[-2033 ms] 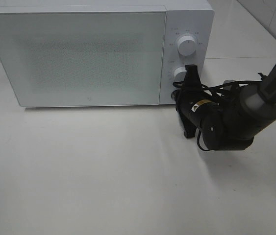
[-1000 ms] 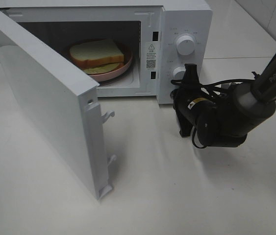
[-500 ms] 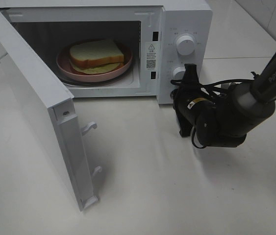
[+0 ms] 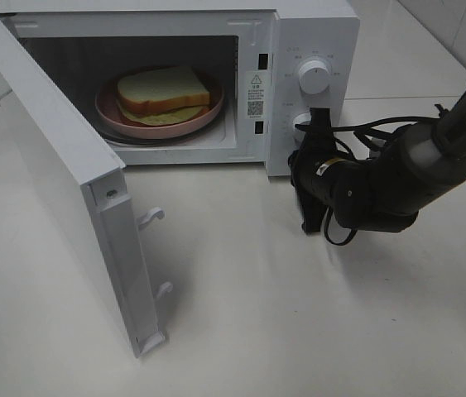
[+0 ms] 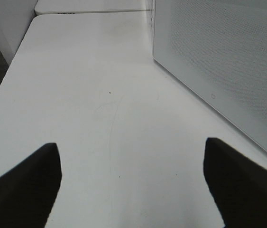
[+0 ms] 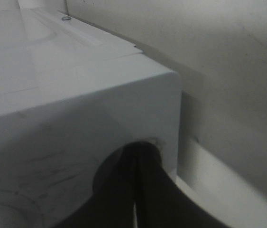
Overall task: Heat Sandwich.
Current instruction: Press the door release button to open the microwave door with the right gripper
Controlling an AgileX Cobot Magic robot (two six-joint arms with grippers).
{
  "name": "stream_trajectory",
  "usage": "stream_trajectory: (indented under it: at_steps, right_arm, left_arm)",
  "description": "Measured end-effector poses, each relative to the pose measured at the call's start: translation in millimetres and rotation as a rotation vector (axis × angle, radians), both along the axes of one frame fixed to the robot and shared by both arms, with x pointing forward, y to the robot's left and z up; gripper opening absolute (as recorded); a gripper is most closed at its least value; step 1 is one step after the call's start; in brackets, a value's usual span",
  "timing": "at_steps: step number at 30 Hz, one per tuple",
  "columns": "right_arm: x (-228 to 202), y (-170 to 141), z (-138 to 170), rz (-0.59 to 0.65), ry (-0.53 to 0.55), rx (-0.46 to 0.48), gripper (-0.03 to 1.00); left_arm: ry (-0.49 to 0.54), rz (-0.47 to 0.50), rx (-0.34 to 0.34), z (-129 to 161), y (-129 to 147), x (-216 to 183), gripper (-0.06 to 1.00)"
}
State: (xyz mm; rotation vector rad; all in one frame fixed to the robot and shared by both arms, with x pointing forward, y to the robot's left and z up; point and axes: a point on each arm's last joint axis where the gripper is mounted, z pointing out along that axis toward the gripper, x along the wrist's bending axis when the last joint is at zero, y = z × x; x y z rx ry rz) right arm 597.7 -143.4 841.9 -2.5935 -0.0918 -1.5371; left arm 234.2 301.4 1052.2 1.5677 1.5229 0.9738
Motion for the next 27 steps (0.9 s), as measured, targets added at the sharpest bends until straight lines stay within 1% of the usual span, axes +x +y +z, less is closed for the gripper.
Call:
stream_trajectory:
  at_steps: [9, 12, 16, 19, 21, 24, 27]
  right_arm:
    - [-6, -5, 4, 0.036, -0.049, -0.028, 0.01]
    - [-9, -8, 10, 0.042, -0.070, -0.034, 0.01]
    - [-12, -10, 13, 0.047, -0.069, -0.036, 0.01]
    - [-16, -11, 17, 0.054, -0.049, -0.036, 0.01]
    - [-20, -12, 26, 0.061, -0.035, -0.031, 0.01]
    - [-21, -13, 33, 0.064, -0.048, -0.033, 0.01]
    - [-27, -15, 40, 0.086, -0.052, -0.060, 0.01]
  left_arm:
    - [0.000, 0.000, 0.000, 0, 0, 0, 0.75]
    - [0.000, 0.000, 0.000, 0, 0, 0, 0.75]
    - [0.000, 0.000, 0.000, 0, 0, 0, 0.75]
    - [0.000, 0.000, 0.000, 0, 0, 0, 0.75]
    - [0.000, 0.000, 0.000, 0, 0, 0, 0.75]
    - [0.000, 0.000, 0.000, 0, 0, 0, 0.75]
    - [0.000, 0.000, 0.000, 0, 0, 0, 0.75]
